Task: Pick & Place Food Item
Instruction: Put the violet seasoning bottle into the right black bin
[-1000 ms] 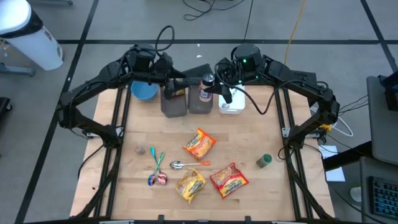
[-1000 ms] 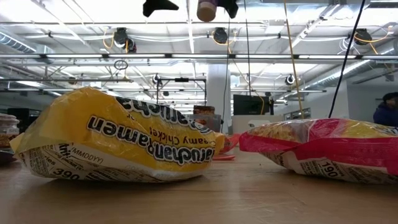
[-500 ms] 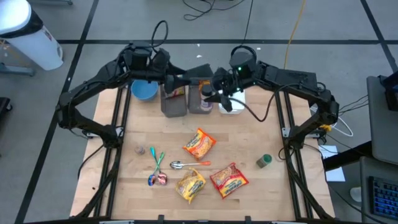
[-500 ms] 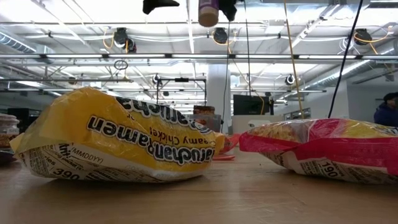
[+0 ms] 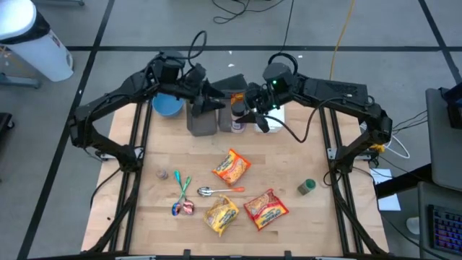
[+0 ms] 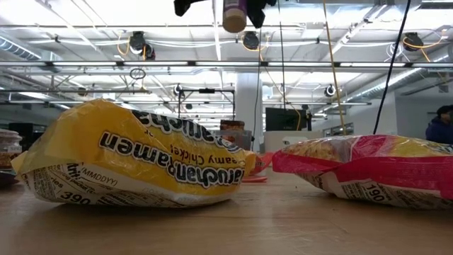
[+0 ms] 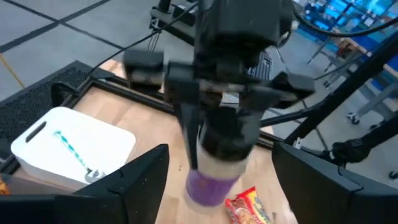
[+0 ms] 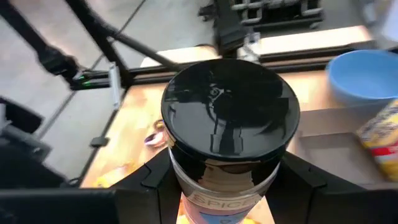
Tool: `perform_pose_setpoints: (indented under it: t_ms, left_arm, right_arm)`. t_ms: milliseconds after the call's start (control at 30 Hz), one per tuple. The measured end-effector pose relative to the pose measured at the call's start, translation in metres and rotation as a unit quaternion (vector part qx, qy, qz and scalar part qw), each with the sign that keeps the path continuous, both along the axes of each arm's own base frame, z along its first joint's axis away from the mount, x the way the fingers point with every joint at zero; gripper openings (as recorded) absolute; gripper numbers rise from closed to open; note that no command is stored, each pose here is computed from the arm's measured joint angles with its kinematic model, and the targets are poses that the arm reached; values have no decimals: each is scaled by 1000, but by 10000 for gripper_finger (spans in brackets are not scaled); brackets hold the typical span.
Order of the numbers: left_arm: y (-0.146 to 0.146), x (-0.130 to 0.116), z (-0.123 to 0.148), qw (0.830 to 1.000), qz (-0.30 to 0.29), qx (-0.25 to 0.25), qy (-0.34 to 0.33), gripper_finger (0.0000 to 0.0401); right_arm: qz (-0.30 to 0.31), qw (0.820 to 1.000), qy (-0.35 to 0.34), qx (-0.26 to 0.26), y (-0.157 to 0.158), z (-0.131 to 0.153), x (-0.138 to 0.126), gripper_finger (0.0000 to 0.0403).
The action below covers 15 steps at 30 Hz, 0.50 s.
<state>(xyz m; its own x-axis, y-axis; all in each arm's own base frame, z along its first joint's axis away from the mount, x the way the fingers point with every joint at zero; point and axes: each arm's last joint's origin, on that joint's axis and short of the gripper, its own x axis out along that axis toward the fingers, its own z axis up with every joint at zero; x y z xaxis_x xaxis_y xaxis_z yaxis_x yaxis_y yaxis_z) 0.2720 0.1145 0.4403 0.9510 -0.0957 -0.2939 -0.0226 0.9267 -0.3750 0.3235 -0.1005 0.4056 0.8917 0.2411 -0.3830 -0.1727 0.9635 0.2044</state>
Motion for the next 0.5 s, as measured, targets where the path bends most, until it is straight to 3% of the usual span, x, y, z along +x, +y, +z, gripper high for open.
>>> perform_pose_setpoints:
  t_ms: [167,300,500]
  left_arm:
    - [-10,6,-3,999,-6,35,12,265]
    - [-14,4,-12,996,8,64,64,251]
    - [-17,2,-21,990,45,60,118,248]
  right_arm:
    - [28,999,22,19,-2,-15,11,169]
    - [46,998,33,34,-4,-26,20,169]
    - [50,997,42,32,-6,-32,24,169]
